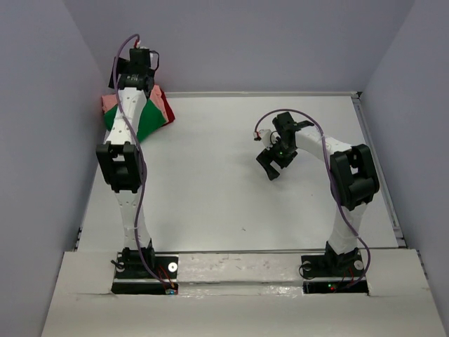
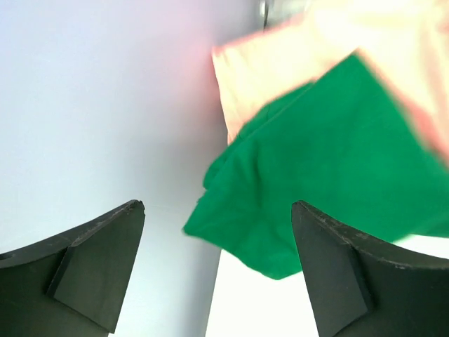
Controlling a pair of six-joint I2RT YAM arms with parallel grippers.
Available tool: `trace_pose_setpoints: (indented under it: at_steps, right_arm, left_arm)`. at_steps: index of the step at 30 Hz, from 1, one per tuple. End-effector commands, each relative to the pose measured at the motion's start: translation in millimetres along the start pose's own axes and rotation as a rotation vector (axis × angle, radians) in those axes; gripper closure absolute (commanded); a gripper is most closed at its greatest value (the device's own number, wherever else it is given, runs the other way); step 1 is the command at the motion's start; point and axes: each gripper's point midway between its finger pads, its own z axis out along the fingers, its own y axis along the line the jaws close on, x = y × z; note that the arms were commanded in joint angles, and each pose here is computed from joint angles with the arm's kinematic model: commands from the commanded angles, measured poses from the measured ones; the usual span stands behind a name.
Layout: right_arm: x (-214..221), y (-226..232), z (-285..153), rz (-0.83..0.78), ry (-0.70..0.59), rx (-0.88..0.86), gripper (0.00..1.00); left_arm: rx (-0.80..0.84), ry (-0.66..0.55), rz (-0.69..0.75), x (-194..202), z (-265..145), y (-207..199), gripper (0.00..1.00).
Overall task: Fold and stack the t-shirts
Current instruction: Put the neatly folded tshirt into the corner of the board with the left arm
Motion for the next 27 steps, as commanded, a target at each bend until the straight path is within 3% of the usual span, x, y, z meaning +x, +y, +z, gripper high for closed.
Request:
trace_pose_setpoints:
  at_steps: [1,5,8,12,15,19,21,22,24,27]
  right_arm:
    - [-11.6,-3.3,-15.5,-0.028,-0.040,0.018,0.00]
    - [-13.1,-5.2,-14.7,-0.027,-0.039,0.023,0.00]
    - [-17.6,-7.4,-18.7,-0.019,-0.055,0.040,0.00]
    - [-37.7,-12.7,-39.9,0.026,-0.135,0.072,0.00]
    - [-47.4,-16.6,-56.7,0.071,-0.192,0.098,0.00]
    - [-57.1,-20.8,-95.3,0.116,-0.311,0.166,0.00]
    - [-56.9,-25.8,-113.0,0.149,-0.363,0.208,0.00]
    - [-55.1,-26.1,-127.6,0.152,-0.404,0.233,0.00]
    - [-50.0,-28.4,-140.1,0.177,-0.435,0.263,0.00]
    - [-32.1,-24.7,-150.2,0.207,-0.439,0.300,0.00]
  left_arm:
    - [-0.053,-0.230,-0.076,-74.4,-106.0,52.3,0.01]
    - [0.044,-0.323,-0.103,-92.8,-143.7,44.9,0.01]
    - [0.344,-0.412,-0.131,-99.2,-183.0,13.0,0.01]
    - [0.706,-0.367,-0.135,-70.2,-204.3,-57.9,0.01]
    - [0.874,-0.311,-0.116,-32.8,-213.1,-94.2,0.01]
    - [0.905,-0.297,-0.100,11.5,-219.3,-106.3,0.01]
    - [0.861,-0.392,-0.126,9.0,-233.9,-88.2,0.01]
    - [0.857,-0.362,-0.119,29.1,-227.8,-95.3,0.01]
    - [0.817,-0.431,-0.150,28.8,-238.8,-80.0,0.01]
    - [0.794,-0.411,-0.164,50.8,-234.6,-82.7,0.01]
